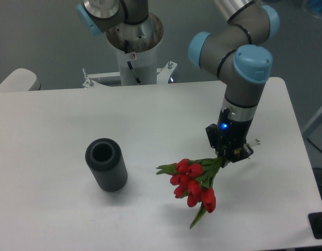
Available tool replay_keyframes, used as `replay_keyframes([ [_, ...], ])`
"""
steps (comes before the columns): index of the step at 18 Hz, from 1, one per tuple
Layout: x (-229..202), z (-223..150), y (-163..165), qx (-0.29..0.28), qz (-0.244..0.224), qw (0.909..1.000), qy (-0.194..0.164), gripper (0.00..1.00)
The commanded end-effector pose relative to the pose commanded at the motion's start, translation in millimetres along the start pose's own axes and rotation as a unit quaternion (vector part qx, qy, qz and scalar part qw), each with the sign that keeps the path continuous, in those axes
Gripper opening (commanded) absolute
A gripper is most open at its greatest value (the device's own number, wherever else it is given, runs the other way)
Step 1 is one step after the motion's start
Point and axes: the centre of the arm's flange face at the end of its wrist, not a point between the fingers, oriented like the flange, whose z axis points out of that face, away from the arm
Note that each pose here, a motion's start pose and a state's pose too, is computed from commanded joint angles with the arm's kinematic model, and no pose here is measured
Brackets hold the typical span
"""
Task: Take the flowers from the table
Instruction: 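Lift the gripped tulip bunch up off the table, blooms hanging below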
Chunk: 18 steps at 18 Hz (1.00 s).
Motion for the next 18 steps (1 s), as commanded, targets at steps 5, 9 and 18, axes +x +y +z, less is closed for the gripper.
replay_keyframes([
  [5,-9.5,-7.2,-14.8,0.080,-0.050,0.9955,0.009,0.22],
  [9,-18.6,-14.2,-12.7,0.137,-0.078,0.9873,0.021,0.22],
  [18,-26.4,-20.2,-5.4,0.174,-0.087,0.9806,0.025,0.22],
])
